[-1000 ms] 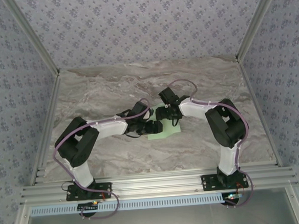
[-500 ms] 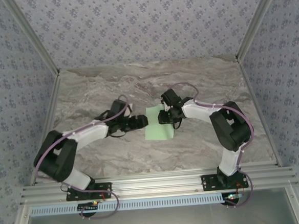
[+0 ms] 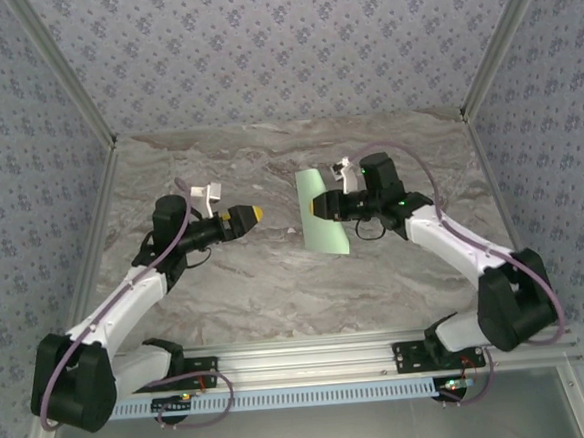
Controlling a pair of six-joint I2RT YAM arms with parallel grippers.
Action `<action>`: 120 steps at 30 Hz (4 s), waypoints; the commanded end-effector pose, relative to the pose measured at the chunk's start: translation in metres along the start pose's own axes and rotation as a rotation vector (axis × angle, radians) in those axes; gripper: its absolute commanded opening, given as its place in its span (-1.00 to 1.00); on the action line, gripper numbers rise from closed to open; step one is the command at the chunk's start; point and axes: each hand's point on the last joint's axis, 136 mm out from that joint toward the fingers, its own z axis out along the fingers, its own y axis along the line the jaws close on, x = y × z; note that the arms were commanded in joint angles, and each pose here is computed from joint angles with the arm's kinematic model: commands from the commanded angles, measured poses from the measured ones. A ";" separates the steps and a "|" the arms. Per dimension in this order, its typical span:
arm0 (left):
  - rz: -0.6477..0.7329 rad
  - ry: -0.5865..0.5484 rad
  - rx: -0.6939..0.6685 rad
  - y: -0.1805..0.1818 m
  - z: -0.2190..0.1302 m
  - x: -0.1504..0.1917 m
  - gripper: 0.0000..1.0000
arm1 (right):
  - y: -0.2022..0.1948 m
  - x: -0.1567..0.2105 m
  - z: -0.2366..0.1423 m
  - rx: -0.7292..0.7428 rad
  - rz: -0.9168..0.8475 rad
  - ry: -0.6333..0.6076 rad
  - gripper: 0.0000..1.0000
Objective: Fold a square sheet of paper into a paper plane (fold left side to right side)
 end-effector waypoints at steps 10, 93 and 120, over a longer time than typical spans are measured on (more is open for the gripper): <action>0.167 -0.030 0.271 -0.086 -0.008 -0.024 0.94 | 0.131 -0.015 -0.049 -0.389 -0.141 -0.029 -0.44; -0.141 0.421 -0.110 0.049 0.163 0.098 -0.35 | -0.100 0.048 0.026 0.172 0.310 0.055 -0.06; -0.038 0.403 -0.363 0.072 0.121 0.090 0.01 | -0.157 0.082 0.042 0.403 0.343 0.197 -0.91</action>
